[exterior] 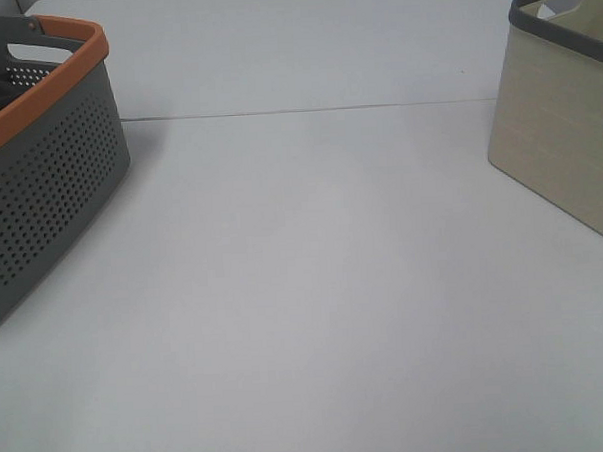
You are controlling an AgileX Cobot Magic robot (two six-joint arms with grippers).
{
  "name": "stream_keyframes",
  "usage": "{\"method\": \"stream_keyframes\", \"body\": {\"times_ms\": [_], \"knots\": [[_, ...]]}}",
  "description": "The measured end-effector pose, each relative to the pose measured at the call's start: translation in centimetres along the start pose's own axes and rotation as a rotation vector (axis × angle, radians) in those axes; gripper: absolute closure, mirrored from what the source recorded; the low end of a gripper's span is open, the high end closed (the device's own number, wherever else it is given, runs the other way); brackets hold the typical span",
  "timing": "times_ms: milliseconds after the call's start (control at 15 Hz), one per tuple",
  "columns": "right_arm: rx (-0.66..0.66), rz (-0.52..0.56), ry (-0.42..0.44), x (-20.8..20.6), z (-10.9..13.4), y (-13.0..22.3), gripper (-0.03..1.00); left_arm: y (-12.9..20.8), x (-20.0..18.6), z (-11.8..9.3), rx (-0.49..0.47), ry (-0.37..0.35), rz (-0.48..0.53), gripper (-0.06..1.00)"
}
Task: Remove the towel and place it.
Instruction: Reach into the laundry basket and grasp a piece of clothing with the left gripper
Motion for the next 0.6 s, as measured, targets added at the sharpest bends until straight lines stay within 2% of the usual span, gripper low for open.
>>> {"method": "stream_keyframes", "body": {"times_ms": [600], "knots": [[0.000, 0.000, 0.000, 0.00, 0.00, 0.00, 0.23, -0.01, 0.00, -0.06, -0.002, 0.003, -0.001, -0.04]]}}
Point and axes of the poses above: a point on each arm's last joint axis where the gripper is mounted, x pointing out along that axis toward the gripper, z along the wrist's bending axis when the last joint is at zero, y = z × x, the point moved 7 cm from there along x, pointing out along that axis toward the gripper, and after that the axes turned 7 degrees about x, right-handed, at the moved point
